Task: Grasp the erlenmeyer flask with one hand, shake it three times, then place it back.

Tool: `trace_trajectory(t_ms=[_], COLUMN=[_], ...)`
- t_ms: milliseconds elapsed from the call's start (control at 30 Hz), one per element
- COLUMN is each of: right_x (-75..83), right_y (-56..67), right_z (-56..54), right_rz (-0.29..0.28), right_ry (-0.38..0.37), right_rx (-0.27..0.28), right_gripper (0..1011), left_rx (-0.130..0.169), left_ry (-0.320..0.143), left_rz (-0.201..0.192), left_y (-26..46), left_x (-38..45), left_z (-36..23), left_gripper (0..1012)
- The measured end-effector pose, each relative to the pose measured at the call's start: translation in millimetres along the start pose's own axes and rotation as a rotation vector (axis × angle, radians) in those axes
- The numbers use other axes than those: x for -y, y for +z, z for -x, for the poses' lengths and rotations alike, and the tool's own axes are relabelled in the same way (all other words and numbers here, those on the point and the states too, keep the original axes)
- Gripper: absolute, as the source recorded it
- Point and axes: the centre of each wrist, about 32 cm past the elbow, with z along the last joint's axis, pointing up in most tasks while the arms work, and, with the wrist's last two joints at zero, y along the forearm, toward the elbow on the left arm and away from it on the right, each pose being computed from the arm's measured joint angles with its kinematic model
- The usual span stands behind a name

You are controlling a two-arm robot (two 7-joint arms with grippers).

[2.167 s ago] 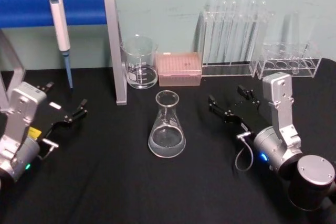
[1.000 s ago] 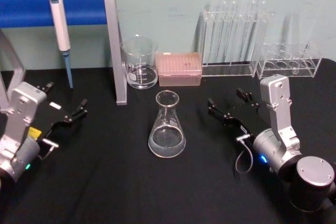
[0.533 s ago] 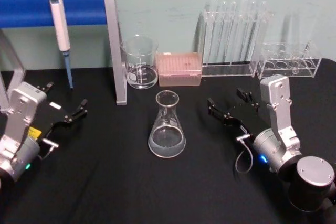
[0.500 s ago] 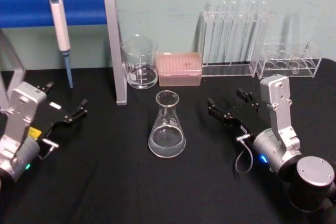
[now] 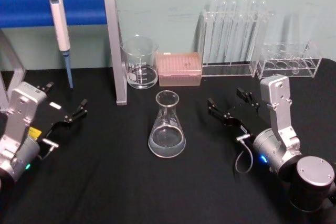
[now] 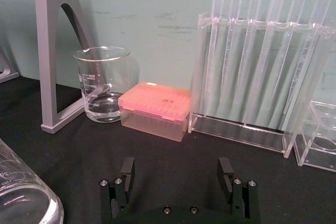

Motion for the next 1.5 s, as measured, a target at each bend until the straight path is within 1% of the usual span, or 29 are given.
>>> trace_trajectory(t_ms=[1500], right_x=[0.0], right_y=[0.0], right_z=[0.0], right_rz=[0.000], right_ry=[0.000], right_rx=[0.000], right_gripper=[1003], left_rx=[0.000], left_ry=[0.000], left_rz=[0.000], left_y=[0.0], left_x=[0.0], left_z=[0.0], left_gripper=[1001])
